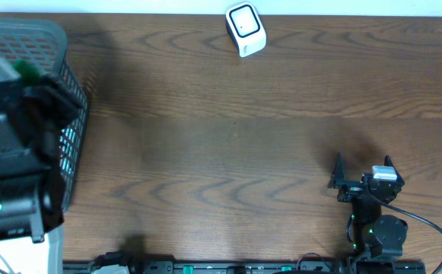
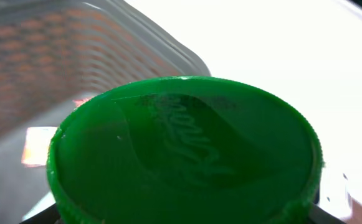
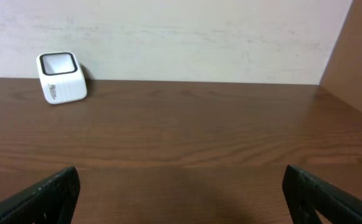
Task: Scan the item barcode
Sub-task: 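Grasp the green-lidded jar with the left gripper and lift it out, then carry the jar forward and set it upright on the table, then reach the left gripper back into the basket to the Kleenex pack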
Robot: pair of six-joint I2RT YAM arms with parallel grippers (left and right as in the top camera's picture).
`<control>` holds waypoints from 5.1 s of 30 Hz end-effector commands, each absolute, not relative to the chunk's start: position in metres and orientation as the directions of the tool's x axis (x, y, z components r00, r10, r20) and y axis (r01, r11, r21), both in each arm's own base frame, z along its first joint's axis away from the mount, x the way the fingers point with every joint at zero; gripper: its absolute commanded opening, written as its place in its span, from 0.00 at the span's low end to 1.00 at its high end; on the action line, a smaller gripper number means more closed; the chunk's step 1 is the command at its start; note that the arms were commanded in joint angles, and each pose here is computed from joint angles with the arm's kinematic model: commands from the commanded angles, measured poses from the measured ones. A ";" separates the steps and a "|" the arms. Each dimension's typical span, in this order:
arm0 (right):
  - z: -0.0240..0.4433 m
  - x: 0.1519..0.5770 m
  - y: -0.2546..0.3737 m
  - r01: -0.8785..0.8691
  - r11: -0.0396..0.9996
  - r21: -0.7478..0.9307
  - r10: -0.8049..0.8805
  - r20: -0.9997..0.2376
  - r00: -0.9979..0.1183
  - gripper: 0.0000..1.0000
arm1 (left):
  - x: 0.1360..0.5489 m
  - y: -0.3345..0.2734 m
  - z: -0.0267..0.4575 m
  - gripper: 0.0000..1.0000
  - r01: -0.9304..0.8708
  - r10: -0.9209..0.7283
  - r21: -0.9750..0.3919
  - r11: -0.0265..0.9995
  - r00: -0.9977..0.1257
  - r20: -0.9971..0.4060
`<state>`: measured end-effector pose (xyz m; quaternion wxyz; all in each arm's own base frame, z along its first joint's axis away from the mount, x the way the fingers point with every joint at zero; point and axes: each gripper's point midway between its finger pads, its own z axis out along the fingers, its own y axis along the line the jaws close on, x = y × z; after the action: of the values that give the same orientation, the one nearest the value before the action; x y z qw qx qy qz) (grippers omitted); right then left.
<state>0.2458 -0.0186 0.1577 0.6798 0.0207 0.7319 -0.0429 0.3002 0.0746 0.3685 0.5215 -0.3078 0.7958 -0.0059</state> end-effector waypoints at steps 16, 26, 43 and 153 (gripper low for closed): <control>0.157 0.246 -0.017 0.081 0.996 -0.042 -0.036 -0.997 -0.075 0.99 | 0.344 -0.058 0.298 0.70 -0.396 -0.202 -0.033 0.918 -0.395 -0.896; 0.157 0.246 -0.017 0.081 0.996 -0.042 -0.036 -0.997 -0.075 0.99 | 0.337 -0.098 0.204 0.70 -0.318 -0.190 -0.063 0.946 -0.384 -0.904; 0.157 0.246 -0.017 0.081 0.996 -0.042 -0.036 -0.997 -0.075 0.99 | 0.336 -0.098 0.154 0.70 -0.320 -0.173 -0.038 0.947 -0.405 -0.898; 0.157 0.246 -0.017 0.081 0.996 -0.042 -0.036 -0.997 -0.075 0.99 | 0.293 0.252 0.279 0.98 -0.889 -0.719 0.042 0.455 -0.395 -0.572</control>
<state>0.2458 -0.0186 0.1577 0.6798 0.0207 0.7319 -0.0429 0.2905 0.2431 0.2895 0.2608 -0.4775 0.8203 0.1763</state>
